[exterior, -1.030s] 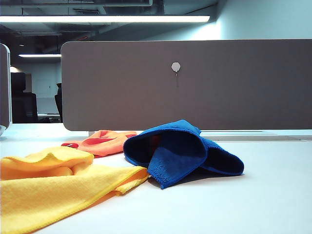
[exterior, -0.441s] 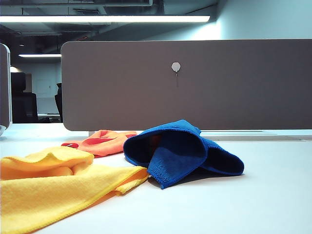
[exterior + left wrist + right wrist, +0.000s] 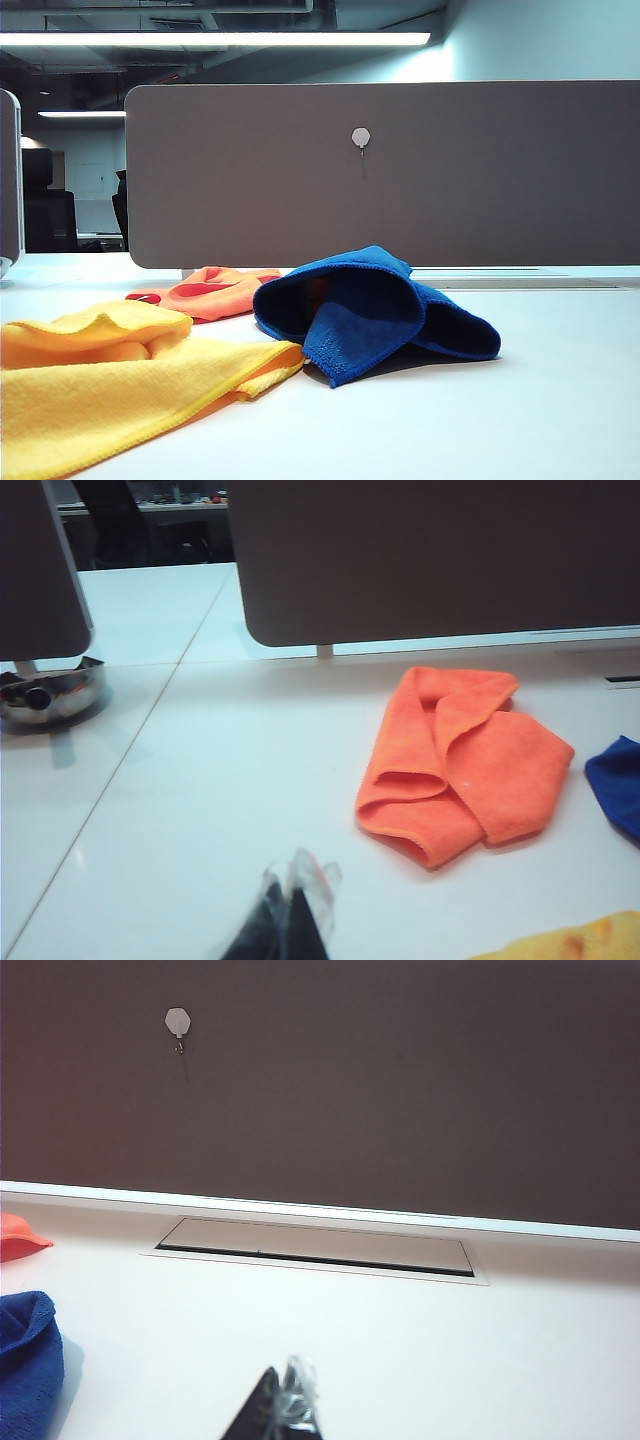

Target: Pick up a rag that is the same color as the top surface of the Rubik's Cube and cover the cube with it.

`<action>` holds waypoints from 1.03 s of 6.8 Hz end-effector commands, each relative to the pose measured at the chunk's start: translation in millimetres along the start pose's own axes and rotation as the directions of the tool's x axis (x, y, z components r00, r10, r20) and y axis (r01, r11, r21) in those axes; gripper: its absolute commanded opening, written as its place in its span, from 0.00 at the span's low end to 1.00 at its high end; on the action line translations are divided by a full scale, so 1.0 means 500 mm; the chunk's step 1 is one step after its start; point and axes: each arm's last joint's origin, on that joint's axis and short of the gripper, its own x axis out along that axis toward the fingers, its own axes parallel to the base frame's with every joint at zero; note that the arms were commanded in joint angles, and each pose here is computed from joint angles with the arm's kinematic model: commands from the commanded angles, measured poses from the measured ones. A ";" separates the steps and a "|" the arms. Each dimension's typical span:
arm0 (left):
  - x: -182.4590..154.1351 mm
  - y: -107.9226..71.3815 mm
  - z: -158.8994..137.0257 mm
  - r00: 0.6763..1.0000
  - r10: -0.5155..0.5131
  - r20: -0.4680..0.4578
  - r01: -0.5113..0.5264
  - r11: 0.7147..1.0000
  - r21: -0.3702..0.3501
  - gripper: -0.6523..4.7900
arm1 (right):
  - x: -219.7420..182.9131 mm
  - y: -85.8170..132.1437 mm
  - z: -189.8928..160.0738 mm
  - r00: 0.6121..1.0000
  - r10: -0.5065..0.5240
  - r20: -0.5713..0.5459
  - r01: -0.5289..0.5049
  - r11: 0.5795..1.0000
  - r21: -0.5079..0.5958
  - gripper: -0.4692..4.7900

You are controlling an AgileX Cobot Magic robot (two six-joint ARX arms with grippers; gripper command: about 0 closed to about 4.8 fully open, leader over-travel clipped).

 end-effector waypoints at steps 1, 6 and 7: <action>0.000 0.018 0.003 1.000 0.015 0.017 -0.015 1.000 -0.016 0.11 | 0.000 0.000 0.003 1.000 0.001 0.015 -0.001 1.000 -0.003 0.08; 0.000 0.018 0.002 1.000 0.014 0.015 -0.013 1.000 -0.017 0.11 | 0.000 0.000 0.003 1.000 0.001 0.015 -0.001 1.000 -0.003 0.08; 0.000 0.018 0.002 1.000 0.013 0.015 -0.013 1.000 -0.018 0.11 | 0.000 0.000 0.003 1.000 0.000 0.014 0.000 1.000 -0.003 0.08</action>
